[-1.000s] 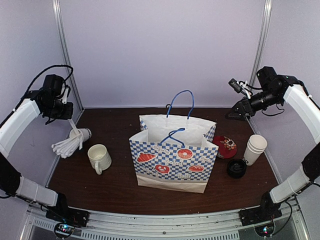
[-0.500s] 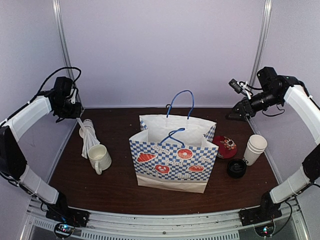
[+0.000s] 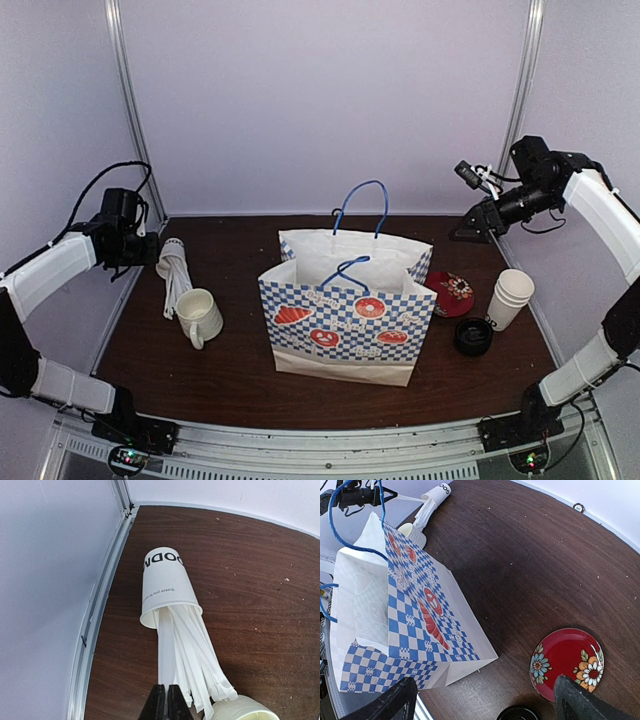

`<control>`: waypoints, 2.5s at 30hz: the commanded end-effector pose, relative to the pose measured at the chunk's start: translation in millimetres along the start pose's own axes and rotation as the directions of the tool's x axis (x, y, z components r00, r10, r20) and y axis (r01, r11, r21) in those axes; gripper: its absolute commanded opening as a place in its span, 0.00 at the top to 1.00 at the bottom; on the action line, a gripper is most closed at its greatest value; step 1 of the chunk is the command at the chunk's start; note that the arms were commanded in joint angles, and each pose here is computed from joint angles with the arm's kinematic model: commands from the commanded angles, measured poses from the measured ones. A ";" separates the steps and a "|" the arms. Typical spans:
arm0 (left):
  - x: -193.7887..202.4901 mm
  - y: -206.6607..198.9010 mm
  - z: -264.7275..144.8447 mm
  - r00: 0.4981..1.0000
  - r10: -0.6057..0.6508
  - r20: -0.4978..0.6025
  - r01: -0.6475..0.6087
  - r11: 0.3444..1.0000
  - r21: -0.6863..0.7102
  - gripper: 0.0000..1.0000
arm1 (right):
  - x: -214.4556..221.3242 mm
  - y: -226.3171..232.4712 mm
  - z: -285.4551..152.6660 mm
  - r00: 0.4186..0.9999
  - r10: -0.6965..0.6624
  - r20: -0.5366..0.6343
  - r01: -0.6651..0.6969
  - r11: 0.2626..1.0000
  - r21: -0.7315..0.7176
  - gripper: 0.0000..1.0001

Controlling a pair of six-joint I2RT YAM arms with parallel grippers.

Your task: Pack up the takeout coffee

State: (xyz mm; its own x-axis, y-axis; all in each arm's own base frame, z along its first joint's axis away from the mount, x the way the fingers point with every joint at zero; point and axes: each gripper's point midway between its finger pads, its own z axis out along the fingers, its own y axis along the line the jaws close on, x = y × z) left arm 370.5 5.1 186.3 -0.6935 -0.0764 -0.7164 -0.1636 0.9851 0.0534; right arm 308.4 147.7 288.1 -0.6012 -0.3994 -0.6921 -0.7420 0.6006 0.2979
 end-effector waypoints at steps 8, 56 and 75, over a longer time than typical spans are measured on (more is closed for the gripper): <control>13.4 2.1 -17.2 0.979 -0.104 0.176 0.104 0.995 0.012 1.00 | -2.6 0.5 2.5 1.000 -0.015 0.013 0.016 0.999 -0.030 0.01; 19.6 -12.8 -15.2 1.000 0.012 0.003 -0.012 0.997 -0.081 0.50 | 2.3 3.9 5.0 1.000 -0.019 0.007 0.020 0.998 -0.054 0.01; -37.9 -25.7 72.1 0.773 0.634 -0.019 -0.634 0.773 -0.010 0.48 | 5.7 1.9 10.3 1.000 -0.023 0.005 0.024 0.998 -0.064 0.01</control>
State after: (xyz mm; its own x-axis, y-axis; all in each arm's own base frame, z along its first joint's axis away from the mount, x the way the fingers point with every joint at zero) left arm 431.1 -9.4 160.7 -0.7240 0.4702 -0.5048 0.2457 0.8595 0.4483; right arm 306.2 153.5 282.8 -0.5841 -0.4108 -0.7000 -0.7694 0.5551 0.3162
